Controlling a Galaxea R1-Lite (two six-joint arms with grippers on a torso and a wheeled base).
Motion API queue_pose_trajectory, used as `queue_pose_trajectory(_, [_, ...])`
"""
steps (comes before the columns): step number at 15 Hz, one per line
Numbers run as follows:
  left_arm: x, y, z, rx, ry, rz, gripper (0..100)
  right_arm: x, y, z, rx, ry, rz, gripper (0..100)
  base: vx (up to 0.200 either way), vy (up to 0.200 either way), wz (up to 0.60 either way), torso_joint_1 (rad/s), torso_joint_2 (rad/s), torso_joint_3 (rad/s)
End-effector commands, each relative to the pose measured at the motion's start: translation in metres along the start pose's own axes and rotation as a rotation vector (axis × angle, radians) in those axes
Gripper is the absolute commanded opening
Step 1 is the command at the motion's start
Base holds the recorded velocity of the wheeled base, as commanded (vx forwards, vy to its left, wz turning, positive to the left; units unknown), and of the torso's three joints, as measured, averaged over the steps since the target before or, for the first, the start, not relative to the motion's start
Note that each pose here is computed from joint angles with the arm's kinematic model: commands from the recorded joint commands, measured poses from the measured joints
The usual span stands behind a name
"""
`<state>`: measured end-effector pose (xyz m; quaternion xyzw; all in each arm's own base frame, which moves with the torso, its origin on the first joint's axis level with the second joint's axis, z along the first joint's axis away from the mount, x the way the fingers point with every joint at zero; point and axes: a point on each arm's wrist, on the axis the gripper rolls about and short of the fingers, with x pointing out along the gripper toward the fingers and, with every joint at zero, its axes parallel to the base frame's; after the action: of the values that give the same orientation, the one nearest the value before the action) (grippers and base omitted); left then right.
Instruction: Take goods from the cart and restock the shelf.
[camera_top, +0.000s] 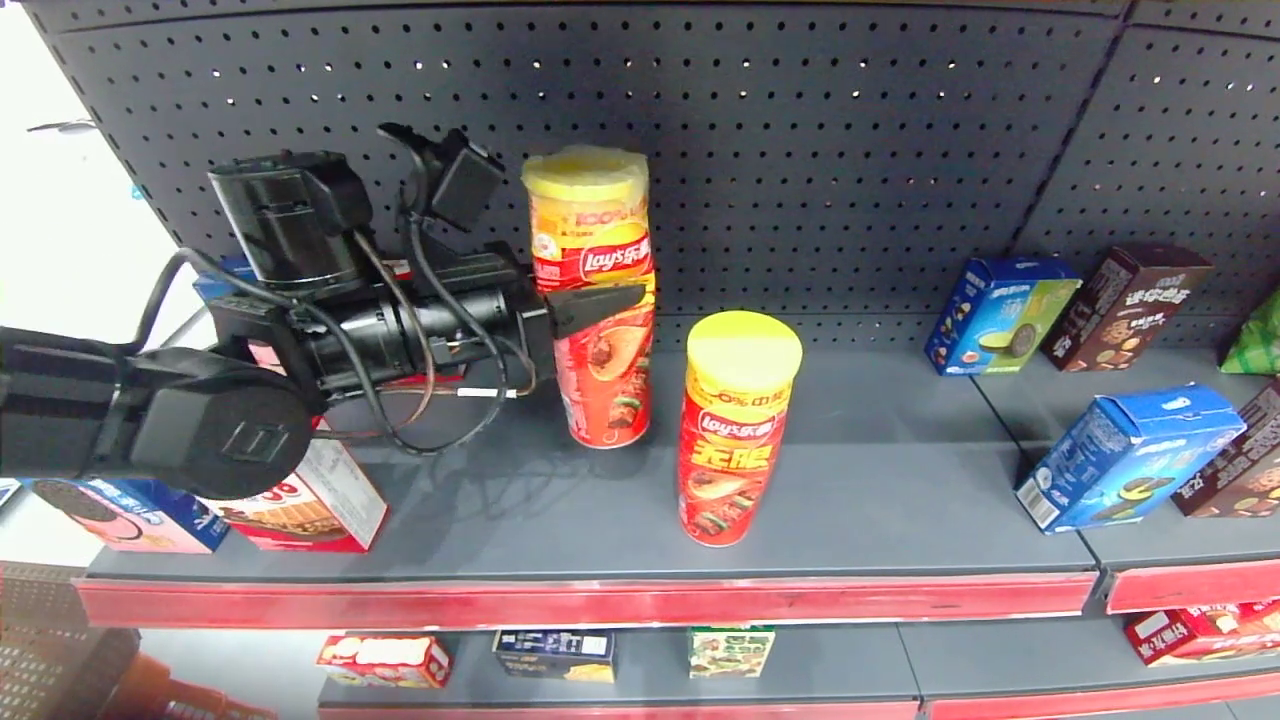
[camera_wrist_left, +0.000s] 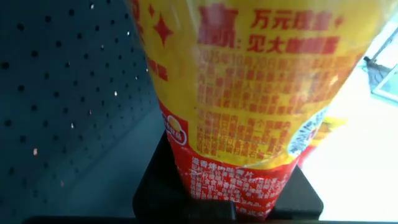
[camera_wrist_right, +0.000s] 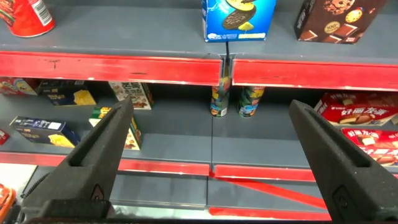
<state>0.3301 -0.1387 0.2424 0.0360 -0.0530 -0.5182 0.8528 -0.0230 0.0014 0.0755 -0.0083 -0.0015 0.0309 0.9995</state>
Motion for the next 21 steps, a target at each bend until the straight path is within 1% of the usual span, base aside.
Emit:
queue_pose_trajectory(1, [0.022, 0.018, -0.026, 0.009, 0.029, -0.002, 0, 0.000, 0.000, 0.000, 0.000, 0.001, 0.001, 100, 0.000, 0.000, 0.00, 0.000, 0.00, 0.000])
queue_pose_trajectory(2, [0.025, 0.021, -0.028, 0.021, 0.028, -0.002, 0, 0.000, 0.000, 0.000, 0.000, 0.003, -0.001, 100, 0.000, 0.000, 0.00, 0.000, 0.00, 0.000])
queue_pose_trajectory(3, [0.033, 0.031, -0.036, 0.039, 0.026, 0.002, 0, 0.000, 0.000, 0.000, 0.000, 0.003, 0.001, 100, 0.000, 0.000, 0.00, 0.000, 0.00, 0.000])
queue_pose_trajectory(4, [0.037, 0.034, -0.038, 0.046, 0.023, 0.002, 0, 0.000, 0.000, 0.000, 0.000, 0.003, -0.001, 100, 0.000, 0.000, 0.00, 0.000, 0.00, 0.000])
queue_pose_trajectory(5, [0.045, 0.042, -0.046, 0.050, 0.021, 0.004, 0, 0.000, 0.000, 0.000, 0.000, 0.003, -0.001, 100, 0.000, 0.000, 0.00, 0.000, 0.00, 0.000])
queue_pose_trajectory(6, [0.045, 0.043, -0.046, 0.051, 0.020, 0.006, 0, 0.000, 0.000, 0.000, 0.000, 0.003, 0.001, 100, 0.000, 0.000, 0.00, 0.000, 0.00, 0.000])
queue_pose_trajectory(7, [0.054, 0.053, -0.054, 0.058, 0.014, 0.009, 0, 0.000, 0.000, 0.000, 0.000, 0.001, -0.001, 100, 0.000, 0.000, 0.00, 0.000, 0.00, 0.000])
queue_pose_trajectory(8, [0.059, 0.057, -0.057, 0.063, 0.009, 0.010, 0, 0.000, 0.000, 0.000, 0.000, 0.001, 0.001, 100, 0.000, 0.000, 0.00, 0.000, 0.00, 0.000])
queue_pose_trajectory(10, [0.062, 0.059, -0.060, 0.065, 0.007, 0.009, 0, 0.000, 0.000, 0.000, 0.000, 0.001, -0.001, 100, 0.000, 0.000, 0.00, 0.000, 0.00, 0.000])
queue_pose_trajectory(11, [0.072, 0.062, -0.063, 0.081, -0.019, 0.002, 0, 0.000, 0.000, 0.000, 0.000, 0.003, -0.001, 100, 0.000, 0.000, 0.00, 0.000, 0.00, 0.000])
queue_pose_trajectory(13, [0.077, 0.065, -0.066, 0.086, -0.027, 0.000, 0, 0.000, 0.000, 0.000, 0.000, 0.001, 0.001, 100, 0.000, 0.000, 0.00, 0.000, 0.00, 0.000])
queue_pose_trajectory(15, [0.087, 0.069, -0.068, 0.102, -0.046, -0.005, 0, 0.000, 0.000, 0.000, 0.000, 0.001, -0.001, 100, 0.000, 0.000, 0.00, 0.000, 0.00, 0.000])
queue_pose_trajectory(16, [0.089, 0.070, -0.069, 0.101, -0.047, -0.004, 0, 0.000, 0.000, 0.000, 0.000, 0.001, 0.001, 100, 0.000, 0.000, 0.00, 0.000, 0.00, 0.000])
queue_pose_trajectory(20, [0.096, 0.066, -0.079, 0.089, -0.036, -0.021, 0, 0.000, 0.000, 0.000, 0.000, 0.003, -0.001, 100, 0.000, 0.000, 0.00, 0.000, 0.00, 0.000])
queue_pose_trajectory(21, [0.097, 0.065, -0.079, 0.090, -0.037, -0.024, 0, 0.000, 0.000, 0.000, 0.000, 0.001, -0.001, 100, 0.000, 0.000, 0.00, 0.000, 0.00, 0.000])
